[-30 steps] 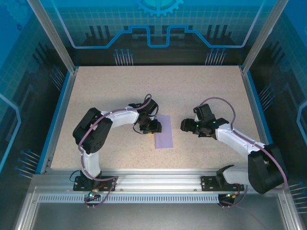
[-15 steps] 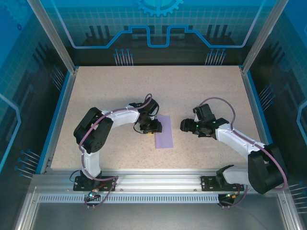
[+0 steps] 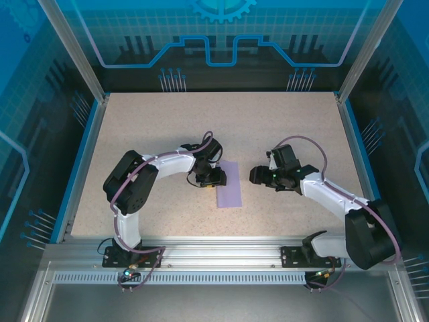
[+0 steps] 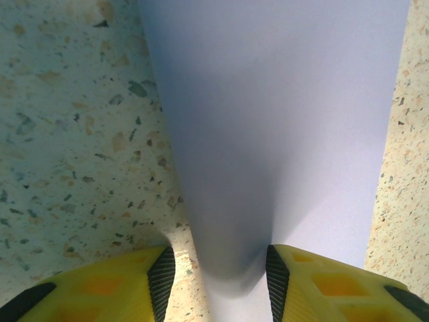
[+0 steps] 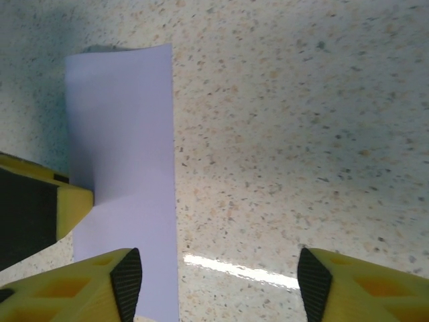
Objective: Fold a paper plane with a square sheet of paper (fold left side to right side)
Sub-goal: First fold in half a square sheet of paper at the center of the table, then hold the square sheet of paper at the center of the table.
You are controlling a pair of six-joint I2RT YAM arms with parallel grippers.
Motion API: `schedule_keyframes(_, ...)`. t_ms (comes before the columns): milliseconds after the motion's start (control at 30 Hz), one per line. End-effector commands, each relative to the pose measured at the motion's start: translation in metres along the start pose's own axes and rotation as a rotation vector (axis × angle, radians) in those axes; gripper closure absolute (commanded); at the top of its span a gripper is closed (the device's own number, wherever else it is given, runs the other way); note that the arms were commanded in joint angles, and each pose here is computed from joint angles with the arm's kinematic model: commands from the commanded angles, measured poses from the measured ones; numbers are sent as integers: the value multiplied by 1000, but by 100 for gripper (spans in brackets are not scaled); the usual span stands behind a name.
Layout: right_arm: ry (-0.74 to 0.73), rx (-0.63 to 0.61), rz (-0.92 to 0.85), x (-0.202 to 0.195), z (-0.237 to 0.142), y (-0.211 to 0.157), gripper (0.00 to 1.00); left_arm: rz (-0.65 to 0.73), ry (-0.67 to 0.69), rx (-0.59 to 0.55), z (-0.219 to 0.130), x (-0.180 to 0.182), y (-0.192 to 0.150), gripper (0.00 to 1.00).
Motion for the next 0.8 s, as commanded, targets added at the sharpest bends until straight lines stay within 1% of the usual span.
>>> schedule_keyframes(0,108,21,-9,18,7,2,43,10,50,25,23,9,-6,54)
schedule_keyframes(100,185,51,-7,34,16,0,55,10,50,23,23,9,-5,54)
schedule_keyframes(167,236,72,-3,45,22,0,65,10,50,24,23,9,-6,54)
schedule_keyframes(267,273,111,-7,57,32,-2,78,8,54,24,23,10,-6,54)
schedule_keyframes(333,276,133,-13,63,39,-3,84,8,54,24,23,10,-6,54)
schedule_keyframes(467,247,174,-13,66,54,-7,88,8,56,24,23,10,-6,54)
schedule_keyframes(767,165,254,-8,57,77,-21,88,8,59,25,24,11,-7,54)
Point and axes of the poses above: each hand's point on the last joint's axis, 136 mm out from that joint toward the fingers, its own z axis out along the fingers, its own x axis along the line the jaws close on, y = z × x, the point moved 1 cm from there along -z, back along the fingers, and after that the axes turned 11 degrees about -z, right-handed, at the moved point
